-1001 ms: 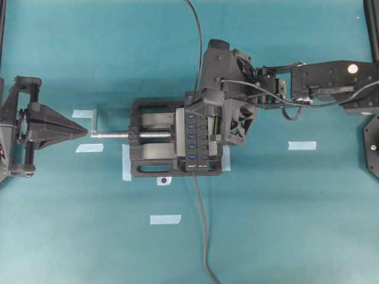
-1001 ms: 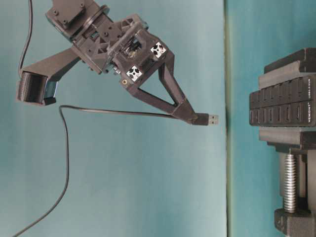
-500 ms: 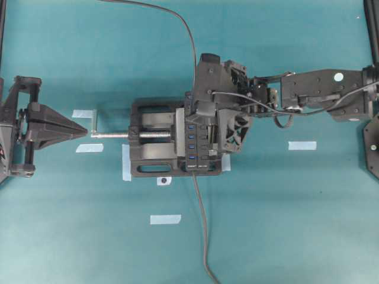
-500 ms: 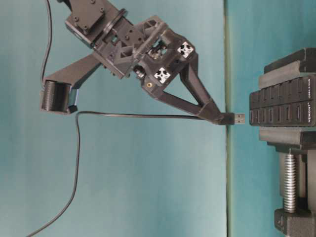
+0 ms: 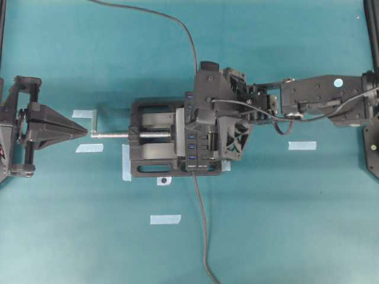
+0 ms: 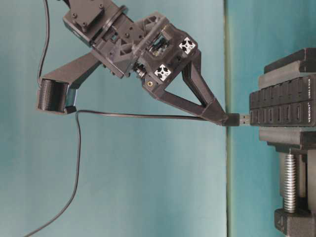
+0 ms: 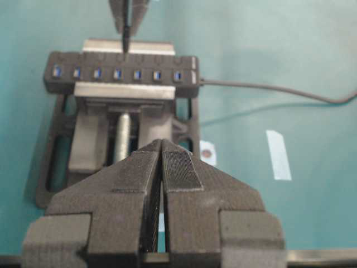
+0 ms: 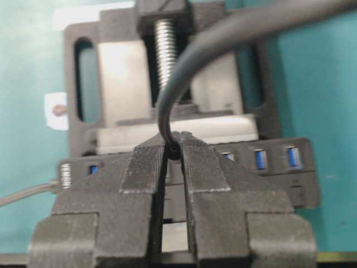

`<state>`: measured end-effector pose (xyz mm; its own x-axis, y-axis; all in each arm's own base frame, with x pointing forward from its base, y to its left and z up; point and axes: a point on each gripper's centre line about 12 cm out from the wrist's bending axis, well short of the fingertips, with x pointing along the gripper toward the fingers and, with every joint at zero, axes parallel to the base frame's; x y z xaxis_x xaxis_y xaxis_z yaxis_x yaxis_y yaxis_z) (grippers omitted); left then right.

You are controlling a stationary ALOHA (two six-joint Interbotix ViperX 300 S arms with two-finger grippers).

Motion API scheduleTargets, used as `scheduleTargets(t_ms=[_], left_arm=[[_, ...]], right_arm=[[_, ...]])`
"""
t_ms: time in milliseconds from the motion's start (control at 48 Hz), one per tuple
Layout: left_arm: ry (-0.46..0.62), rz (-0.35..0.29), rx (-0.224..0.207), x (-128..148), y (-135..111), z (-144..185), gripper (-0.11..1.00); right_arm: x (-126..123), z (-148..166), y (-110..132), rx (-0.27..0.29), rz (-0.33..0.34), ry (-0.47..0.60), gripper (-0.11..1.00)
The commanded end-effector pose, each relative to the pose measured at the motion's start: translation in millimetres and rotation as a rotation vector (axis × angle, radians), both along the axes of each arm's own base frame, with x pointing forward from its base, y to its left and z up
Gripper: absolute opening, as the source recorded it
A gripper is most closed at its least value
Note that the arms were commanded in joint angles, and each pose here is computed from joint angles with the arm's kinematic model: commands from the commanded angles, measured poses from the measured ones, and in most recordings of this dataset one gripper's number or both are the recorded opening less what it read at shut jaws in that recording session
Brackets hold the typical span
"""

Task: Insert the USB into the second port from the front of the fixed hub.
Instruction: 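Carry the plug along the hub and align it with the second port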

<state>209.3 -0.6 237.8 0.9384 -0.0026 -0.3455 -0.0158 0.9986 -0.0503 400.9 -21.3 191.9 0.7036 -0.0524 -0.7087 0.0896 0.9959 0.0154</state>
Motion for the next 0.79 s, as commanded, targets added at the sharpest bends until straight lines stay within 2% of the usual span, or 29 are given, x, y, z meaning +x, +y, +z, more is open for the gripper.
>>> scheduleTargets(t_ms=[0,771], left_arm=[[-0.014,0.000,0.000,2,0,5,0.00],[-0.015,0.001,-0.001,2,0,5,0.00]], right_arm=[[3,11,4,0.018,-0.005,-0.035,0.07],[-2,3,24,0.059,0.019,-0.012,0.07]])
